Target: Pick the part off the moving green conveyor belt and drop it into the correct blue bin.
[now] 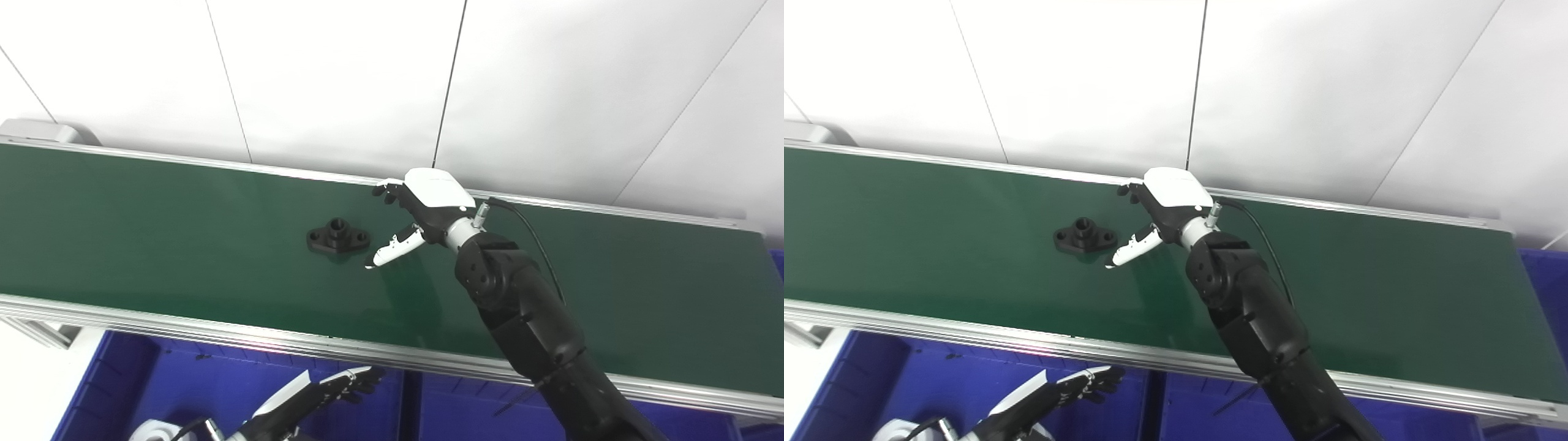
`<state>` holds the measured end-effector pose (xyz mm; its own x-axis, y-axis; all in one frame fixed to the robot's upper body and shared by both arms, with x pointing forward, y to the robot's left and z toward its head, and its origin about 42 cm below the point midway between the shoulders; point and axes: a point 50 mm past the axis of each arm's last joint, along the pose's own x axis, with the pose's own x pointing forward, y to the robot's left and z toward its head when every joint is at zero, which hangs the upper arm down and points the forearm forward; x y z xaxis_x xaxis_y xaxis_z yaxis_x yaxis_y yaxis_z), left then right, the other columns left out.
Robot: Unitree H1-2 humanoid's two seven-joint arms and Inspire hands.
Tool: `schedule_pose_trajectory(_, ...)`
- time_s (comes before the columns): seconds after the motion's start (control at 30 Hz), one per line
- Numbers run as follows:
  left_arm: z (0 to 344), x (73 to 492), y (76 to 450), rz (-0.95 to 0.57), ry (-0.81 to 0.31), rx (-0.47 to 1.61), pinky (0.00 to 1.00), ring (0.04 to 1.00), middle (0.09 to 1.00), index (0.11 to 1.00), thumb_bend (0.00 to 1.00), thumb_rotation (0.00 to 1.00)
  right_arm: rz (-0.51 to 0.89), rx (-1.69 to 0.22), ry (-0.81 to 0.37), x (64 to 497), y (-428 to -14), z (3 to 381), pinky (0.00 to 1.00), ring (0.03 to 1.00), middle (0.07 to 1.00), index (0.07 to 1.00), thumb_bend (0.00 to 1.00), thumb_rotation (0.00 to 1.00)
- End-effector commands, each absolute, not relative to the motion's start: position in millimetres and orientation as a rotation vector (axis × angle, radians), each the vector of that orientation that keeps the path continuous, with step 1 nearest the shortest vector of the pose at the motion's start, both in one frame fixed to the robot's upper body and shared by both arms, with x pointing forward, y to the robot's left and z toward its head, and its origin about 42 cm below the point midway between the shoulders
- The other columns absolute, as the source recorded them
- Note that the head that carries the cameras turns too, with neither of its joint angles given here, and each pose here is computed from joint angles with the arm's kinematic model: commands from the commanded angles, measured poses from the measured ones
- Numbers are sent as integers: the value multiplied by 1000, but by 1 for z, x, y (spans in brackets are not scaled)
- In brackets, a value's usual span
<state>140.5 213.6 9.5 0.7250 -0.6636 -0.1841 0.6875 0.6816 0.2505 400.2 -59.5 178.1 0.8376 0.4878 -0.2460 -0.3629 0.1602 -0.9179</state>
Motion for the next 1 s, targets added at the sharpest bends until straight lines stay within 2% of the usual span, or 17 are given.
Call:
schedule_pose_trajectory(0.0, 21, 144, 207, -768, 15, 316, 819, 872, 908, 900, 923, 345, 597, -1316, -262, 410, -46, 209, 629, 719, 745, 815, 919, 423)
schedule_pose_trajectory(0.13, 22, 144, 200, -771, 11, 322, 825, 879, 911, 902, 930, 365, 626, -1372, -279, 414, -42, 208, 644, 730, 757, 814, 914, 438)
schedule_pose_trajectory(0.53, 27, 144, 183, -769, 10, 343, 831, 887, 912, 899, 966, 389, 659, -1442, -325, 418, -31, 206, 620, 705, 725, 784, 906, 390)
schedule_pose_trajectory(0.7, 30, 145, 179, -763, 9, 339, 818, 881, 912, 896, 966, 379, 685, -1462, -323, 415, -27, 193, 582, 680, 706, 767, 892, 386)
schedule_pose_trajectory(0.83, 31, 144, 177, -760, 9, 340, 828, 887, 916, 900, 961, 375, 696, -1465, -307, 412, -28, 179, 579, 678, 703, 764, 885, 363)
schedule_pose_trajectory(0.97, 32, 144, 176, -759, 10, 336, 835, 891, 918, 903, 951, 381, 710, -1471, -277, 412, -32, 164, 605, 690, 709, 777, 832, 312)
